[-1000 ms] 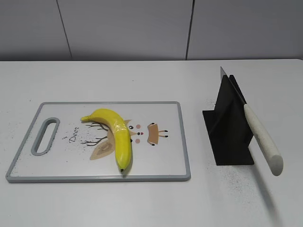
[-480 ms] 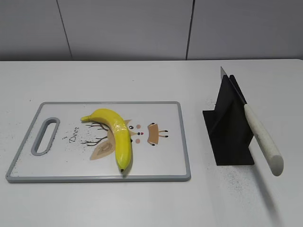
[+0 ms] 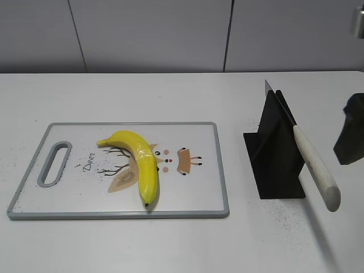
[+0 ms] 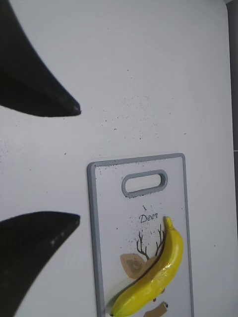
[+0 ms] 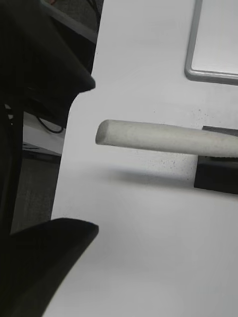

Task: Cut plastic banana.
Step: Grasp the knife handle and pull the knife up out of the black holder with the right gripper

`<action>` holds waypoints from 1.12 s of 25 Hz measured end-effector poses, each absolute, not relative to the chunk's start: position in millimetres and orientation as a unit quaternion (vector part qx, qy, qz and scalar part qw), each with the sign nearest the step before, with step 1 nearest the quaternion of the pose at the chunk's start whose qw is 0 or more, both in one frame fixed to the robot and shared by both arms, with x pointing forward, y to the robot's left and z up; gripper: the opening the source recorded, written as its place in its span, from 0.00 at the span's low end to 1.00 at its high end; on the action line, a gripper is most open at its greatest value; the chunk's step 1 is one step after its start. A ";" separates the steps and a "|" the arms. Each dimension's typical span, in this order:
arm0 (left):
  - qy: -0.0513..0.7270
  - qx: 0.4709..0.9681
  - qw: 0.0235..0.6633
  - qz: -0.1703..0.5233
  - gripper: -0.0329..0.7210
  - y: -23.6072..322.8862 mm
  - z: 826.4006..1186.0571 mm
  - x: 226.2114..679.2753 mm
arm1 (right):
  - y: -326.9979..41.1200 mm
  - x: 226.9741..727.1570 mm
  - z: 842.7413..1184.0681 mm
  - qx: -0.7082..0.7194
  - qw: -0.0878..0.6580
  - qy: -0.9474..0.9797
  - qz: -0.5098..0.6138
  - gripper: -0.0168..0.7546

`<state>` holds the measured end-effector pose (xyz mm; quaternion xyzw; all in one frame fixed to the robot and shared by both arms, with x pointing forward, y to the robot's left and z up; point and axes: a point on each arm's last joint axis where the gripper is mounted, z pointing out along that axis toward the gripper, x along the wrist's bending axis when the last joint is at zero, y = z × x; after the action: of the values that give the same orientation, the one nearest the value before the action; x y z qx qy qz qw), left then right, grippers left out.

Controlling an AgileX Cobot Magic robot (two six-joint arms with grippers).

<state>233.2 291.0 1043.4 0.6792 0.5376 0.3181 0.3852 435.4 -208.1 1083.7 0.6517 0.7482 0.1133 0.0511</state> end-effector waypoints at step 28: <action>0.538 0.679 0.385 0.318 0.80 291.0 1043.4 233.2 | -176.3 495.2 986.3 0.703 -0.024 0.711 -0.015 0.23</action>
<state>233.2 291.0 1043.4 0.6792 0.5376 0.3181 0.3852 495.2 -176.3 986.3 0.7030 0.7106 -0.0153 -0.0244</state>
